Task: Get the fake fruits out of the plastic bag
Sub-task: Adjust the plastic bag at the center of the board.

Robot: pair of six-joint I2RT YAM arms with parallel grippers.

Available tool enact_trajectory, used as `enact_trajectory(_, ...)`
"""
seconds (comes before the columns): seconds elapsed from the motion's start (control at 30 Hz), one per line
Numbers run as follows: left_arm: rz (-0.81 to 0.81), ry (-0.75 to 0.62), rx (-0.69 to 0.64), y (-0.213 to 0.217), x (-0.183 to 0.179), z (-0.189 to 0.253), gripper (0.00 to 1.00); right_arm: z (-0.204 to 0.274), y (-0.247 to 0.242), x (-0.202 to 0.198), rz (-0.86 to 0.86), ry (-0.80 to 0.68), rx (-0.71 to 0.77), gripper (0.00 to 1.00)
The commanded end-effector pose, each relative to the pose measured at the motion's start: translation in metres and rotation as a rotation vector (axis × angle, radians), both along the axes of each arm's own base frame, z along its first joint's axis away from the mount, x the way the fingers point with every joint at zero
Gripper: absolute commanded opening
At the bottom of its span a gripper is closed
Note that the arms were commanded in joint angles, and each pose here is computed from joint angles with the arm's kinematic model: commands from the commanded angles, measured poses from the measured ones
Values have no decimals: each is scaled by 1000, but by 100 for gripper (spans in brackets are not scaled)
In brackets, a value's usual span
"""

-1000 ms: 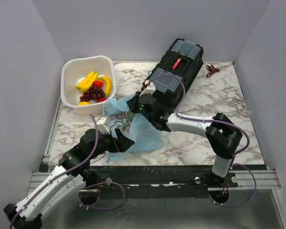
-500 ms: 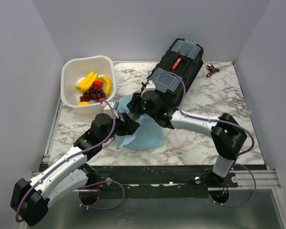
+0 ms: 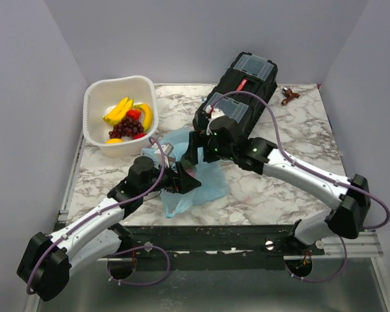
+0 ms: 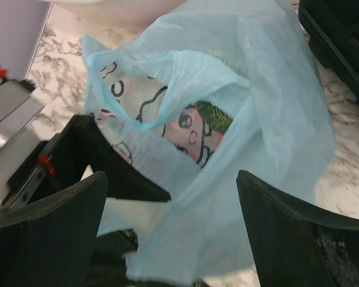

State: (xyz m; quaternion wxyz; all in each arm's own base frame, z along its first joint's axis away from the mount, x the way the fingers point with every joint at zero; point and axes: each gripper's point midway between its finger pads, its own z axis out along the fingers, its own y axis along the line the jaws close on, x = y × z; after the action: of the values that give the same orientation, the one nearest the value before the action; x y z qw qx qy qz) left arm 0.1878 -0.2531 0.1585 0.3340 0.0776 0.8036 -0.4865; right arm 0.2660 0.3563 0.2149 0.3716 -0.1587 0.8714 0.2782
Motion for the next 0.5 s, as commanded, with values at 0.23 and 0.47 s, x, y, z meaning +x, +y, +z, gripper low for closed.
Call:
enact_trajectory(0.23,-79,20,-51,-1,-21,2,85,-25,-67,-30,-297,43,-199,98)
enact_trajectory(0.47,-85,4,-43,2,-26,9,89,-58,-69,-42,-333,-9,-265,65)
